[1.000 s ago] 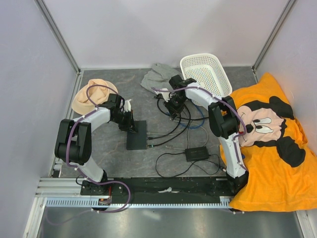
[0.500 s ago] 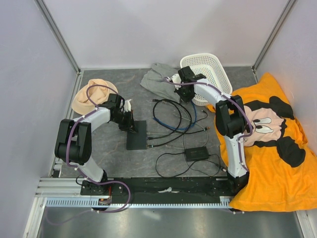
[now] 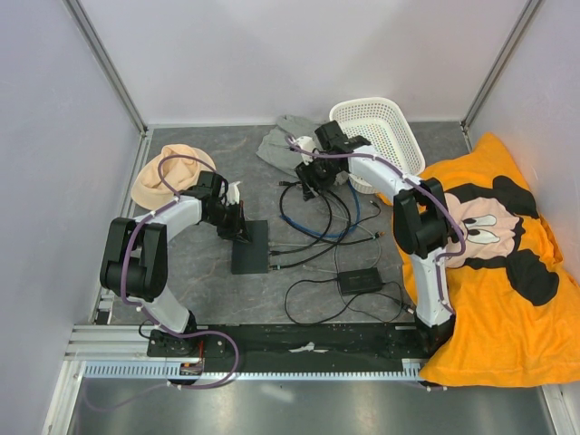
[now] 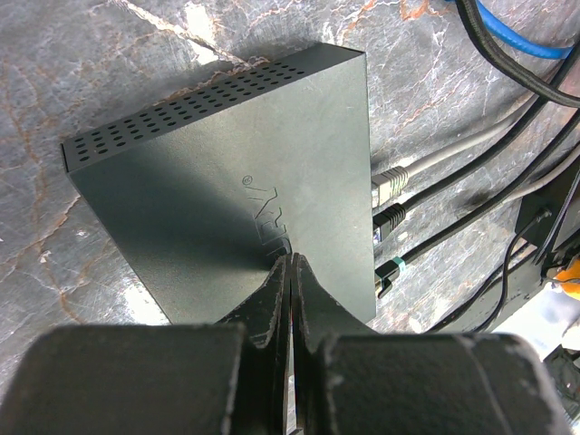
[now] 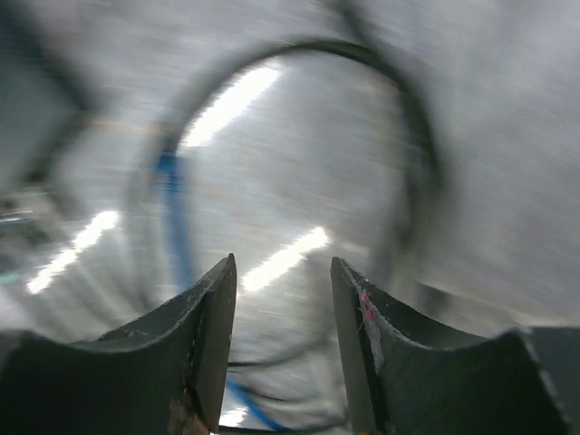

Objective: Pull the plug from the switch port

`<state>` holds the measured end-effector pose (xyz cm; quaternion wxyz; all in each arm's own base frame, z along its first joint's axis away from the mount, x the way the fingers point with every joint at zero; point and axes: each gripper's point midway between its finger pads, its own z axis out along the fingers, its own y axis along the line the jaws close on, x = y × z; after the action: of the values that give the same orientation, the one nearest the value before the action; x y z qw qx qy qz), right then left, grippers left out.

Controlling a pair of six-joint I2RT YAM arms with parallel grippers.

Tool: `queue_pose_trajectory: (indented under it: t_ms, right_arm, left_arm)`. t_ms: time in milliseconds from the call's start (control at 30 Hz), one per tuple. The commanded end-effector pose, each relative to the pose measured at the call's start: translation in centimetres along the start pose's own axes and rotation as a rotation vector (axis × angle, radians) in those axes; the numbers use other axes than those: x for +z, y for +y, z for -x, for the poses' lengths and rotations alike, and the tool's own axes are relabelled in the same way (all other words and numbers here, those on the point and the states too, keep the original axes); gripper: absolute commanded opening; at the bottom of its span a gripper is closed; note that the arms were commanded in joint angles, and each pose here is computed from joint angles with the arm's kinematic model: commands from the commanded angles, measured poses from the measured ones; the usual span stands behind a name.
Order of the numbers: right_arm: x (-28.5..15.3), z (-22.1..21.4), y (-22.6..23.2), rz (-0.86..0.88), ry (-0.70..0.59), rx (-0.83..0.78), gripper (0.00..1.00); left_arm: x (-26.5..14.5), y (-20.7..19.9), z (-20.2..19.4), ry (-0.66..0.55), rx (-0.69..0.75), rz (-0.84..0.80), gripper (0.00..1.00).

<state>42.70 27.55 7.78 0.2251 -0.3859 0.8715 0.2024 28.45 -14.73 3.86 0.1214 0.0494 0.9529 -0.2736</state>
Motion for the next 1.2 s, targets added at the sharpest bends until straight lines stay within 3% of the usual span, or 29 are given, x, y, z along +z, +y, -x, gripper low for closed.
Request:
queue_pose_trajectory:
  t_ms: [0,133,300,567,700,833,1167]
  right_arm:
    - [-2.3,3.3,8.6,0.302,-0.115,-0.032,0.55]
    - [-1.1,2.4,12.8,0.512,-0.068,0.001,0.55]
    - [0.2,0.9,15.7,0.613,-0.016,-0.025,0.56]
    - [3.0,-1.4,15.8,0.57,0.068,-0.023,0.52]
    - [4.7,-1.8,14.7,0.497,0.092,0.002,0.41]
    - [6.4,-1.8,13.4,0.427,0.099,0.01,0.38]
    - [7.3,-2.0,13.5,0.397,0.112,0.002,0.35]
  left_arm:
    - [0.3,0.6,0.4,-0.021,0.013,0.036,0.04]
    - [0.3,0.4,0.3,-0.021,0.017,0.034,0.04]
    - [-0.4,0.1,0.9,-0.054,0.03,0.048,0.02]
    - [-5.3,2.5,3.9,-0.244,0.019,0.294,0.02]
    - [-4.7,3.4,2.7,-0.206,0.024,0.319,0.02]
    - [-3.5,4.5,1.6,-0.142,0.021,0.337,0.02]
    - [-1.1,3.9,6.0,-0.109,0.031,0.278,0.01]
